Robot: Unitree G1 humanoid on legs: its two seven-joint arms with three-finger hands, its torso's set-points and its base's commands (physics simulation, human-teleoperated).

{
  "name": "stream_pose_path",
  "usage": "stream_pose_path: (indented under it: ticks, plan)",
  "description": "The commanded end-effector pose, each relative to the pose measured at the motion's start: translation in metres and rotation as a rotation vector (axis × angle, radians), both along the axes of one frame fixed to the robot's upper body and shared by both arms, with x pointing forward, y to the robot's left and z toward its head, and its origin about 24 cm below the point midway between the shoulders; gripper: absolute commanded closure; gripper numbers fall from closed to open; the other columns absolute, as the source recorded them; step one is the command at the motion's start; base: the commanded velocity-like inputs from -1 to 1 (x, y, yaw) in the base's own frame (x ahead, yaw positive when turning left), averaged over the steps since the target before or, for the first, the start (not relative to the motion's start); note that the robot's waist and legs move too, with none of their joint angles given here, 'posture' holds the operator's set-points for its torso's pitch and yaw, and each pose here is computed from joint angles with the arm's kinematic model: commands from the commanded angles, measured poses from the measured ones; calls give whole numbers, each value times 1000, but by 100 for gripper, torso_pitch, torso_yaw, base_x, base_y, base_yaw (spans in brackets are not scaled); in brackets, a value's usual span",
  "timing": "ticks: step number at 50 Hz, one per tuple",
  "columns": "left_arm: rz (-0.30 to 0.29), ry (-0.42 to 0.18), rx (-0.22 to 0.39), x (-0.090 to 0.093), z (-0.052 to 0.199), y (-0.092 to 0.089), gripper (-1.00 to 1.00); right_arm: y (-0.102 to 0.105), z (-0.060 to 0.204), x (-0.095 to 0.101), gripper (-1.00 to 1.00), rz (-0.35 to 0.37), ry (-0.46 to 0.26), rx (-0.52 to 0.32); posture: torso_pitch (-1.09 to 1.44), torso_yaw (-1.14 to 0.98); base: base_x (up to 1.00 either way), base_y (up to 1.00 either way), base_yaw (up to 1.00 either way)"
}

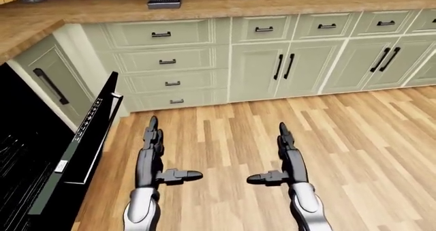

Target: Close the dishwasher door

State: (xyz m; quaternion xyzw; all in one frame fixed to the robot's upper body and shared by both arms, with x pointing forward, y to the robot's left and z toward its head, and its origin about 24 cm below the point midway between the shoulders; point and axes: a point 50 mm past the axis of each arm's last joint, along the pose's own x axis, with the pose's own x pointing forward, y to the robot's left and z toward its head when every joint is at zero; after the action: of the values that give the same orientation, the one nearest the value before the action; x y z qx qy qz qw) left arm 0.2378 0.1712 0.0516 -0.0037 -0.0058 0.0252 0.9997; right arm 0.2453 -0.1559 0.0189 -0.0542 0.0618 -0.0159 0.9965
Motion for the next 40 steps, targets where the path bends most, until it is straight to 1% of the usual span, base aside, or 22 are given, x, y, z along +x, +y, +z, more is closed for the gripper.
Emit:
stream_pose_path:
  ticks: [1, 40]
  plan:
    - [16, -103, 18, 2, 20, 4, -100, 7, 19, 6, -100, 30, -96, 4, 0, 0, 0, 28, 0]
    - [13, -111, 14, -3, 23, 3, -100, 7, 21, 2, -100, 27, -98, -1, 0, 0, 0, 30, 0]
